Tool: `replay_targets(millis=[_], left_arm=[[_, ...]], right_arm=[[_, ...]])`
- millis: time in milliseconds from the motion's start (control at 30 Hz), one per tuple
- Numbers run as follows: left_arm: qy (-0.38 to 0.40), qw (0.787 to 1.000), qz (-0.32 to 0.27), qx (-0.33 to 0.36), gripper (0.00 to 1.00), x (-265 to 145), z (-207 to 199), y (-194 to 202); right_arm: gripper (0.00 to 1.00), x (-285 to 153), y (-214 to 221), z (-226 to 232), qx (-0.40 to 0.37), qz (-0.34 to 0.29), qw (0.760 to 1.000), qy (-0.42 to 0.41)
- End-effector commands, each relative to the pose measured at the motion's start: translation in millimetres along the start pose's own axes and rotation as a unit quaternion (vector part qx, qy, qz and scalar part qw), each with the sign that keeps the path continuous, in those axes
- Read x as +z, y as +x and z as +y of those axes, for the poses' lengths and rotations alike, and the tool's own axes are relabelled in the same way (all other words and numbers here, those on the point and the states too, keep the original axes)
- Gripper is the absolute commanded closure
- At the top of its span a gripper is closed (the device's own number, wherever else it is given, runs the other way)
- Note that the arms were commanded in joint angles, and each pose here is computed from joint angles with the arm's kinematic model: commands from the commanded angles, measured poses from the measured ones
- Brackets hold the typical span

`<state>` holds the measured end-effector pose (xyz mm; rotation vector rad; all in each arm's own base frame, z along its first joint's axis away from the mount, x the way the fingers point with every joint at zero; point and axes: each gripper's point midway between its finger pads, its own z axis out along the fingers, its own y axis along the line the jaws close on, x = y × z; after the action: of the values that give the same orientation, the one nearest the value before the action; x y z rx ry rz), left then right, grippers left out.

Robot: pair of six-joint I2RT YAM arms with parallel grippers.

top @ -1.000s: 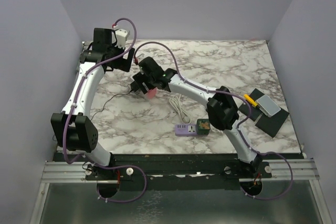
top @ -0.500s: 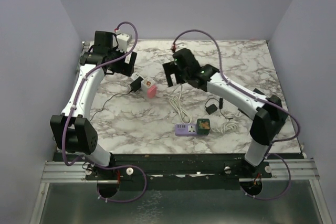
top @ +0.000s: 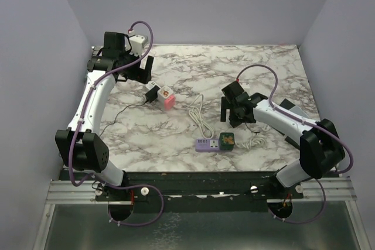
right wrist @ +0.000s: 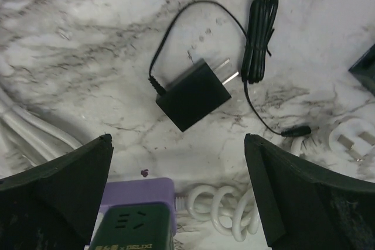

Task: Insert the plug
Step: Pick up the plug from the center of the board.

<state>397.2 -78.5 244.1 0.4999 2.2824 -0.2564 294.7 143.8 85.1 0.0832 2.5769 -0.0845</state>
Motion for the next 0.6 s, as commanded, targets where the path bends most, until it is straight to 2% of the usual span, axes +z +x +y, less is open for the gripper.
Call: replay_targets(millis=[0, 400, 567], left_arm=[[0.013, 1.000, 0.002, 0.000, 0.01, -6.1, -6.0, -5.5], [-0.004, 1.000, 0.006, -0.001, 0.01, -6.5, 1.0, -6.0], [-0.010, 1.000, 0.006, 0.000, 0.01, -6.0, 3.6, -8.2]], right_arm=[[0.01, 8.0, 29.7, -1.6, 0.049, 0.036, 0.998, 0.007], [0.02, 39.9, 39.1, 13.5, 0.051, 0.049, 0.997, -0.001], [0.02, 54.0, 34.0, 12.4, 0.048, 0.039, 0.998, 0.020]])
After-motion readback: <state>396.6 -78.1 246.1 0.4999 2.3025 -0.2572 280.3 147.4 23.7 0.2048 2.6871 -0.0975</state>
